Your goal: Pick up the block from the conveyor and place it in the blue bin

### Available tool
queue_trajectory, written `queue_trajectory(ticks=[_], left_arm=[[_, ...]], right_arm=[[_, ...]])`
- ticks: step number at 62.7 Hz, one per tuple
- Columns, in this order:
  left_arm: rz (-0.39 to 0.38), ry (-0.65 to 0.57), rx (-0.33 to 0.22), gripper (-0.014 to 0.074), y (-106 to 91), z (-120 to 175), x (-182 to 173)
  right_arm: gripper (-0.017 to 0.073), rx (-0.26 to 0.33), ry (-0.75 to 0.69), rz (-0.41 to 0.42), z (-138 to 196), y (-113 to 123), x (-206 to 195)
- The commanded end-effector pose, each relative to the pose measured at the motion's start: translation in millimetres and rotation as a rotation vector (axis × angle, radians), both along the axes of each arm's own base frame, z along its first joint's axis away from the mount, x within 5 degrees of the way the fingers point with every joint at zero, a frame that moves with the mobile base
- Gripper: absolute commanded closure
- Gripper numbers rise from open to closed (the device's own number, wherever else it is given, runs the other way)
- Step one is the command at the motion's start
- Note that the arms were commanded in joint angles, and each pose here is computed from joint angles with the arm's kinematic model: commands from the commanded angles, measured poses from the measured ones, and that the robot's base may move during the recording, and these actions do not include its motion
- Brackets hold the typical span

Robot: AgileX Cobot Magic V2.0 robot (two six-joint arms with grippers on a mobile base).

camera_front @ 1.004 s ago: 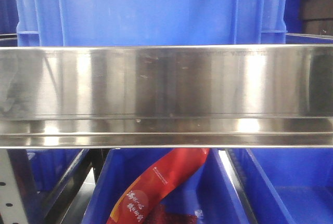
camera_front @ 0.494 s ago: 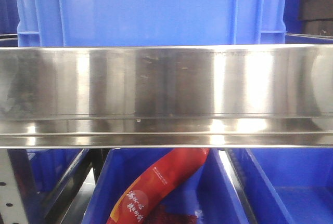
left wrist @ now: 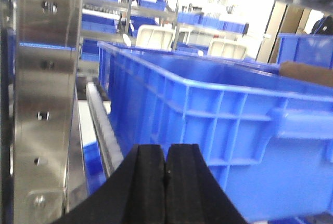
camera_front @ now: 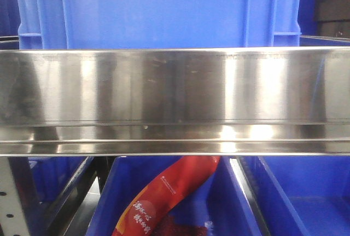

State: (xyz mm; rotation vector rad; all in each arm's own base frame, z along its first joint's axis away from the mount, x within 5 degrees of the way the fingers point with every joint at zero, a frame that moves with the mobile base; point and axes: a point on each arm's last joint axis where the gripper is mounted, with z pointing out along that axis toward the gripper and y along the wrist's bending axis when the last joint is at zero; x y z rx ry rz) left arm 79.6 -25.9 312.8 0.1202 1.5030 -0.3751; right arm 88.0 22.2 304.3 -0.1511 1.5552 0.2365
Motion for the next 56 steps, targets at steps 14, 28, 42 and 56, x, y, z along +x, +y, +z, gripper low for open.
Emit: queue_trajectory(ticks=[14,28,42,56], left_arm=[[0.007,-0.029,-0.017,0.0705,1.6,2.5,-2.9],[0.007,-0.029,-0.017,0.0705,1.6,2.5,-2.9],[0.007,-0.029,-0.017,0.0705,1.6,2.5,-2.9],[0.007,-0.029,-0.017,0.0705,1.6,2.5,-2.9]], right_arm=[[0.0721,-0.002,-0.028,-0.006,1.6,-0.8,-1.2],[0.0721,-0.002,-0.028,-0.006,-1.0,-1.1,-2.5],[0.0721,-0.004,-0.022,-0.081,-41.5,-10.0,-15.0],[0.0721,0.018,-0.096,-0.190,-85.5,-18.8,-26.1]])
